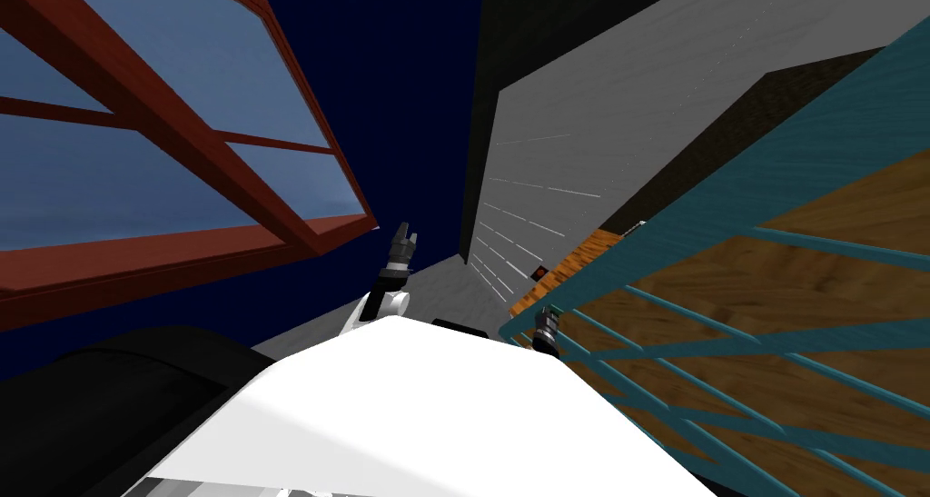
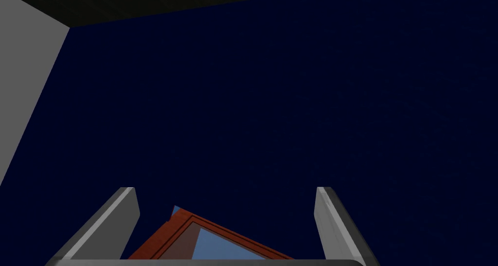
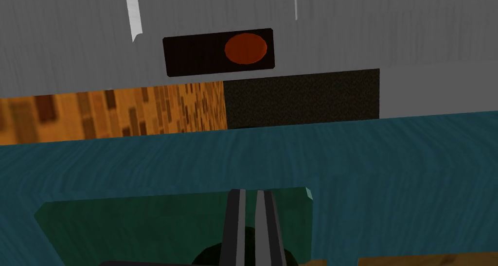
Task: Pull the door open
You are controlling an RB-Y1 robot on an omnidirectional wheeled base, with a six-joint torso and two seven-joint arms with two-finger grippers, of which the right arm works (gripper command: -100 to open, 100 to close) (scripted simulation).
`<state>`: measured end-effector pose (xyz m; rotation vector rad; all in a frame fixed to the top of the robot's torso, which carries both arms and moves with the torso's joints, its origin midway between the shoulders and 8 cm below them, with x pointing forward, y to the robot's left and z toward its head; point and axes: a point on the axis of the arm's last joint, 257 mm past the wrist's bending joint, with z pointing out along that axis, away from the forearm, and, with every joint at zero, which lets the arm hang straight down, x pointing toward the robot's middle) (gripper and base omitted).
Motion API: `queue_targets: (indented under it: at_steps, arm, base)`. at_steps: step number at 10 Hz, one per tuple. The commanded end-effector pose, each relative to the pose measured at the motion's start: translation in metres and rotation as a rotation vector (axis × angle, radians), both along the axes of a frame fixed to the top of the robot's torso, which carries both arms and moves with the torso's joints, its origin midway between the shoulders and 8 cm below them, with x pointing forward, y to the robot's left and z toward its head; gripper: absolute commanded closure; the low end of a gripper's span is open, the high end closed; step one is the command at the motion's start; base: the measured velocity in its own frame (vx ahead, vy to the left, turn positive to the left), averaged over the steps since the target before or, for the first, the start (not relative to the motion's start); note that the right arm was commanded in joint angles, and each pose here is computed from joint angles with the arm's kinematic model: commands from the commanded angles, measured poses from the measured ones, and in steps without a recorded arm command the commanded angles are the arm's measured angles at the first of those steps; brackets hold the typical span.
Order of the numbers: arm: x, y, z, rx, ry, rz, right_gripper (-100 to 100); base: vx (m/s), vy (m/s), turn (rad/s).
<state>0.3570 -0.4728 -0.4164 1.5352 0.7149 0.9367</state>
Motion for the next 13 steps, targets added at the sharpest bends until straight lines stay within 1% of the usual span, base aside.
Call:
queue_targets:
  at_steps: [1, 2, 3, 5, 8, 9, 11, 12, 13]
  arm:
    - [-0.014, -0.009, -0.008, 0.049, -0.002, -0.022, 100]
    - [0.003, 0.0, 0.004, 0.057, -0.045, -0.005, -100]
    - [0.005, 0.001, 0.004, 0.092, -0.068, -0.01, -100]
    - [0.007, 0.002, 0.005, 0.138, -0.099, -0.017, -100]
    - [0.011, 0.003, 0.007, 0.226, -0.158, -0.03, -100]
    - [0.011, 0.003, 0.007, 0.231, -0.161, -0.03, -100]
    - [0.014, 0.004, 0.008, 0.297, -0.206, -0.039, -100]
    - [0.014, 0.004, 0.008, 0.305, -0.21, -0.039, -100]
    - [0.016, 0.005, 0.009, 0.344, -0.237, -0.044, -100]
  base:
    - [-0.066, -0.022, 0.069]
    - [-0.097, 0.017, 0.114]
    - [-0.105, 0.02, 0.087]
    - [-0.089, -0.02, 0.016]
    - [-0.095, -0.02, 0.041]
    - [-0.056, -0.009, 0.017]
    - [-0.062, -0.005, 0.053]
    - [-0.042, -0.005, 0.019]
    - [-0.034, -0.007, 0.039]
